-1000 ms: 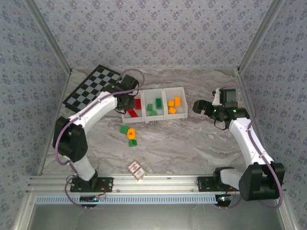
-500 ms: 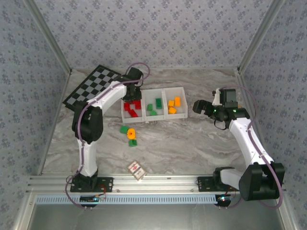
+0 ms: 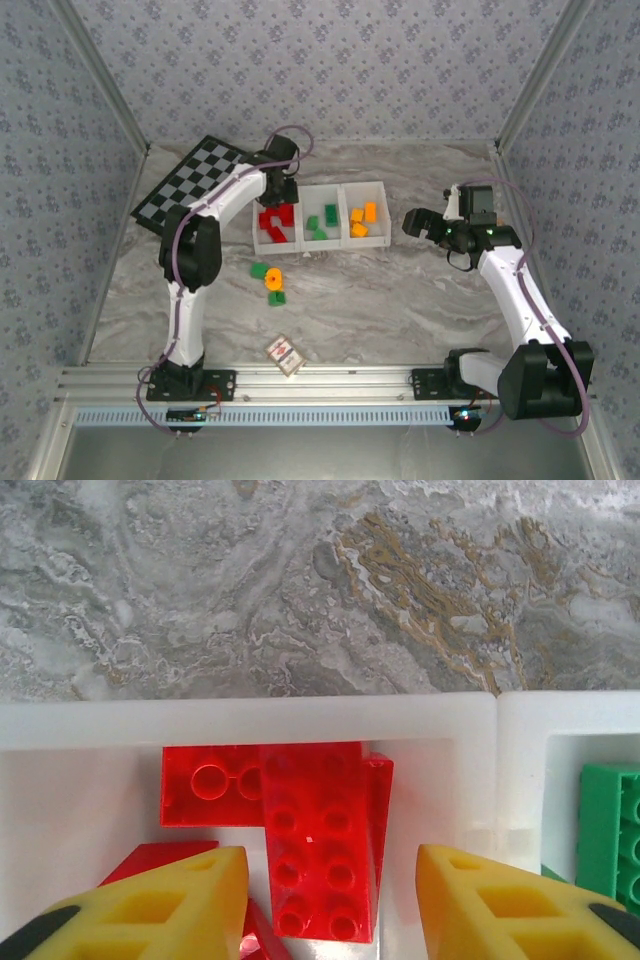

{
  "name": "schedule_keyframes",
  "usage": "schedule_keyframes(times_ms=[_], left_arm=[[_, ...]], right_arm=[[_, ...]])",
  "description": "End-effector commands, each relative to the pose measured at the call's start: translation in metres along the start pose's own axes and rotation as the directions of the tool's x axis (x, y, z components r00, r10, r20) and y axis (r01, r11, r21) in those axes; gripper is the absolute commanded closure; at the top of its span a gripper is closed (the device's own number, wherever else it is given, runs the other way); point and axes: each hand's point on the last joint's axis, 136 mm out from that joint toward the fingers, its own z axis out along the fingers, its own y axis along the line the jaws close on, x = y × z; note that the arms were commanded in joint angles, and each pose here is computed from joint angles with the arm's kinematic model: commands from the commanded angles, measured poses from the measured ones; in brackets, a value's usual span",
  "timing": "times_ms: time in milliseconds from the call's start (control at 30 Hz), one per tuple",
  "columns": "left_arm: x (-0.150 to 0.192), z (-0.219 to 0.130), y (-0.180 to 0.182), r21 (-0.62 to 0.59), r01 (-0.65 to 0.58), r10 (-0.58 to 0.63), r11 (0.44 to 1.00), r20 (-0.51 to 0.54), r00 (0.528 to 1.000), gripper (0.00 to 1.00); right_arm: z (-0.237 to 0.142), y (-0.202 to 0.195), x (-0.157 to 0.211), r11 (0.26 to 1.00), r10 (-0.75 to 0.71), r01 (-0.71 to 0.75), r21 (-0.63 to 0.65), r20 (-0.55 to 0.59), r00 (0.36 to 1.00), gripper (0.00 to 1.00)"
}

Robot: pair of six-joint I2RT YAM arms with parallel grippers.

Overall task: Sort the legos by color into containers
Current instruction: Place the lego in the container.

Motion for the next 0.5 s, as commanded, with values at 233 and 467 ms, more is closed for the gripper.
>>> schedule_keyframes(times_ms=[233,467], left_arm=[[0.008,-0.054,0.006,0.066,-0.008,0.003,0.998,0.08,0.997,0.41],[0.047,-0.094,0.017,0.078,-0.033,0.023,0.996,0.12,0.993,0.36]], right_arm=[[-0.004,-0.001,0.002,1.0,0.003,-0.003,-0.003,0.0,1.0,0.0],[-0.002,-0.001,0.002,1.0,0.007,-0.007,-0.007,-0.003,1.0,0.0]])
